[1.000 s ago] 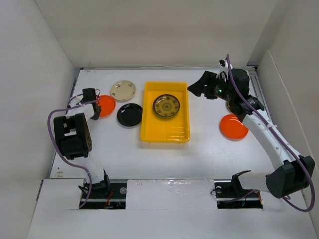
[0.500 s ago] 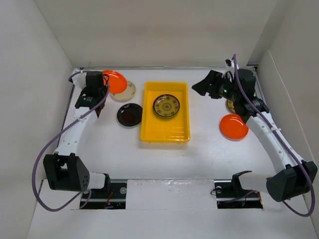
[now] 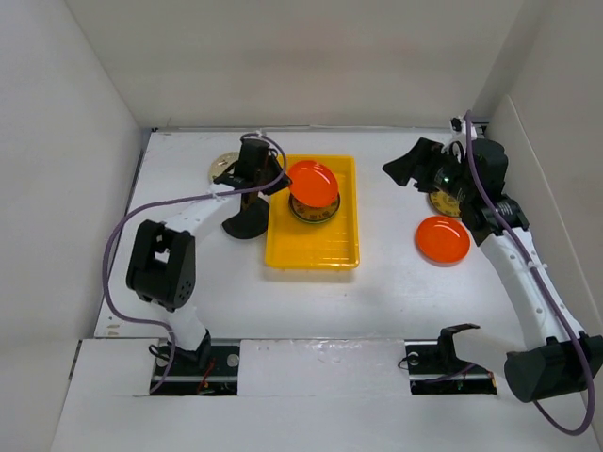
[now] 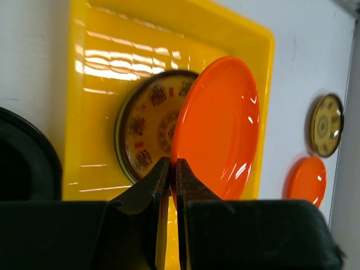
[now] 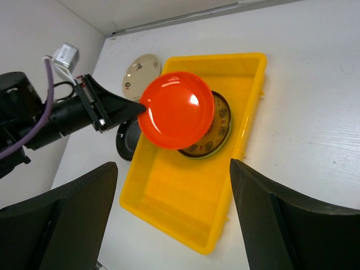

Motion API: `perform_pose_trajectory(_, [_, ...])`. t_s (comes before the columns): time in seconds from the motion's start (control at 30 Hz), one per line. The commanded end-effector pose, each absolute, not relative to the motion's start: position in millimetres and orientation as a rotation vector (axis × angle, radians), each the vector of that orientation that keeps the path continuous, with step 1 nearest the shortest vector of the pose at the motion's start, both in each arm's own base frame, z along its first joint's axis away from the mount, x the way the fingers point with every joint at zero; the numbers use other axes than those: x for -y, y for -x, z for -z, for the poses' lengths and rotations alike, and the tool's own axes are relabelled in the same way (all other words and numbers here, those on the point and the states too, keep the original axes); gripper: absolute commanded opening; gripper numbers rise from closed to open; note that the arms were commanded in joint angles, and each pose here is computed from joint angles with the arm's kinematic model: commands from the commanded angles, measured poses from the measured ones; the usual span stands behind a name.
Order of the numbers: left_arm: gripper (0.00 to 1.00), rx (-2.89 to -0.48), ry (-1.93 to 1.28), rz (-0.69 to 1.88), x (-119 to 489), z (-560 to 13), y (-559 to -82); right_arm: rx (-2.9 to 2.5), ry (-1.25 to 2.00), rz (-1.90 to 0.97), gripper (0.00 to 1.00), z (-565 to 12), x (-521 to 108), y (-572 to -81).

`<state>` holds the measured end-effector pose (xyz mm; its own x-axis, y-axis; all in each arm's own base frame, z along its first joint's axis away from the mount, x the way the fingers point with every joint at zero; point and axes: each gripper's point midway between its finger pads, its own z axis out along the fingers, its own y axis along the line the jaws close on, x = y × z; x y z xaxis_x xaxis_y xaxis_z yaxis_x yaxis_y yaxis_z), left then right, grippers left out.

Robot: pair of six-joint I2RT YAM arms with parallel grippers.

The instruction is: Place the plates into the plastic bin on the countertop

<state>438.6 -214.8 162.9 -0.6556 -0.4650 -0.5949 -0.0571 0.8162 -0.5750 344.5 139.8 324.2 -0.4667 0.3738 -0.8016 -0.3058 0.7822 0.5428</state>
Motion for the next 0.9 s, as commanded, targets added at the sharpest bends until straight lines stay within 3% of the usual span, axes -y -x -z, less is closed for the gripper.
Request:
perform_pose_trajectory(0.0, [0.00, -2.128, 0.293, 0.792, 239, -194, -452, -1.891, -0.044, -0.756, 0.86, -323, -130, -339])
perform_pose_trajectory(0.13, [0.00, -2.138, 0.294, 0.847, 248, -179, -453, -1.882, -0.051, -0.750, 0.86, -324, -126, -336])
perform_pose_trajectory(0.17, [0.08, -2.151, 0.290, 0.854, 250, -174, -452, -1.891, -0.054, -0.750, 0.86, -322, -126, -335])
perform_pose_trajectory(0.2, [0.38, -2.153, 0.282, 0.852, 254, -174, -450, -1.891, -0.054, -0.750, 0.86, -322, -126, -335])
perform_pose_trajectory(0.3, [0.56, -2.124, 0.288, 0.807, 248, -187, -448, -1.891, -0.054, -0.750, 0.86, -321, -126, -333])
perform_pose_trajectory(0.33, [0.68, -2.113, 0.303, 0.783, 243, -192, -448, -1.891, -0.054, -0.750, 0.86, -321, -126, -333])
perform_pose_trajectory(0.4, [0.74, -2.079, 0.315, 0.749, 235, -209, -448, -1.900, -0.056, -0.750, 0.86, -317, -126, -333])
perform_pose_trajectory(0.43, [0.82, -2.072, 0.312, 0.722, 230, -213, -446, -1.900, -0.056, -0.750, 0.86, -316, -126, -333])
perform_pose_trajectory(0.47, [0.99, -2.042, 0.359, 0.651, 217, -218, -450, -1.901, -0.050, -0.758, 0.86, -317, -127, -332])
perform_pose_trajectory(0.53, [1.00, -1.995, 0.449, 0.565, 187, -230, -450, -1.902, -0.050, -0.758, 0.89, -315, -127, -329])
perform_pose_trajectory(0.6, [1.00, -1.972, 0.607, 0.518, 137, -219, -456, -1.884, -0.034, -0.750, 0.99, -316, -126, -329])
perform_pose_trajectory(0.77, [1.00, -1.937, 0.868, 0.397, 32, -176, -476, -1.917, -0.027, -0.753, 0.99, -295, -128, -328])
perform_pose_trajectory(0.87, [1.00, -1.963, 0.950, 0.390, 8, -140, -488, -1.948, -0.029, -0.761, 0.99, -284, -129, -325])
